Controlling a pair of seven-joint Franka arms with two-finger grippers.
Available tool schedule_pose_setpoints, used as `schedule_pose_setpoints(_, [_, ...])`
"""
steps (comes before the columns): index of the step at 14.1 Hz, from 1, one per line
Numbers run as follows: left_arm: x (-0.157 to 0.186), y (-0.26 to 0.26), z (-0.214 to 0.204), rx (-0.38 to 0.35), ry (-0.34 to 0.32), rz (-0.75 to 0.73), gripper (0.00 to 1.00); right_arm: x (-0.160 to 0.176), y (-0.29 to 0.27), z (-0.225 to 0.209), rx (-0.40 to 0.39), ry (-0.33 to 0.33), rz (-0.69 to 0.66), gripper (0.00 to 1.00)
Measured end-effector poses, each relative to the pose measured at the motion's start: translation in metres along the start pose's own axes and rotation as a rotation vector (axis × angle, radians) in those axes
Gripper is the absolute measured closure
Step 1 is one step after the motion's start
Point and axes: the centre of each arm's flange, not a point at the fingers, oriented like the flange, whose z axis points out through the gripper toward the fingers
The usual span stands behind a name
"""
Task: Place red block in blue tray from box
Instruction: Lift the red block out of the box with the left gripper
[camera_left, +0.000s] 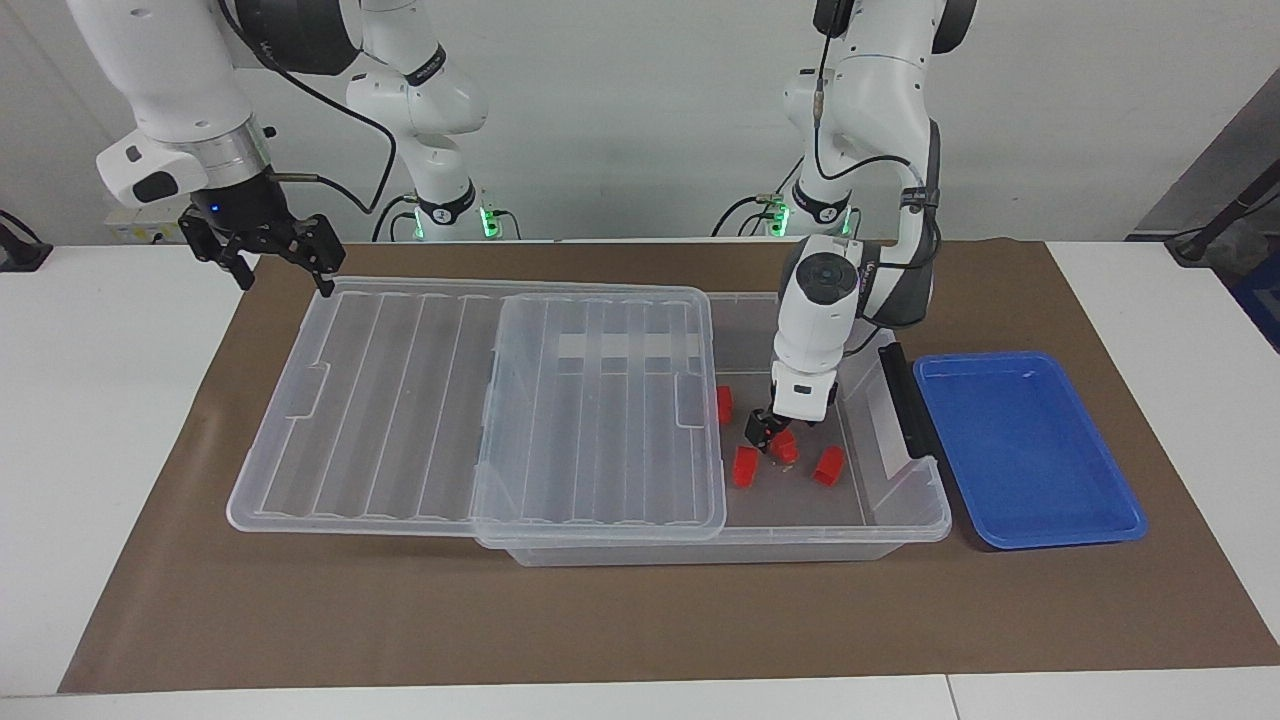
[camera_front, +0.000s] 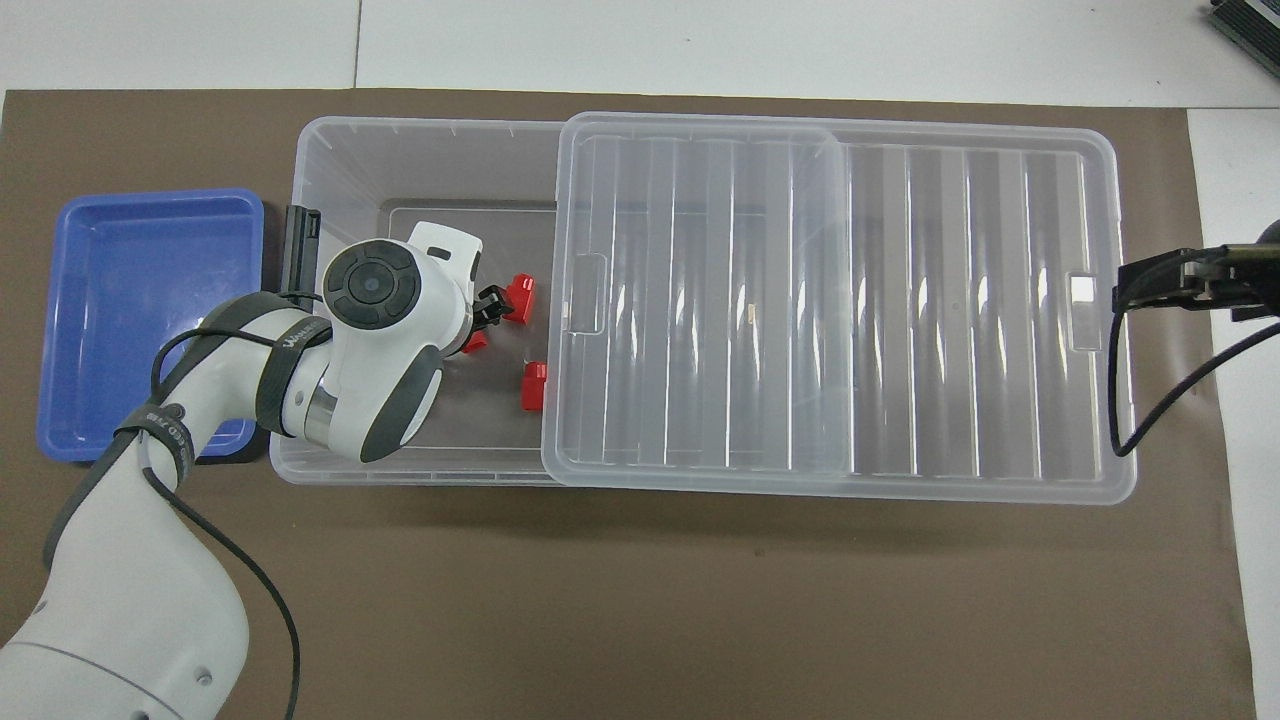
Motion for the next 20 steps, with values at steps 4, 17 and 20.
schedule_pose_setpoints(4, [-0.002, 0.002, 0.004, -0.001, -0.001, 0.004, 0.27, -0.003, -0.008, -0.003, 0.0, -0.014, -0.014, 0.01])
schedule_pose_setpoints(17, [0.029, 0.005, -0.062, 0.086, -0.05, -0.027, 0.66, -0.008, -0.01, 0.003, 0.026, -0.061, -0.013, 0.02])
schedule_pose_setpoints(20, [0.046, -0.009, -0.119, 0.134, -0.082, -0.055, 0.66, -0.008, -0.01, 0.003, 0.027, -0.061, -0.012, 0.01])
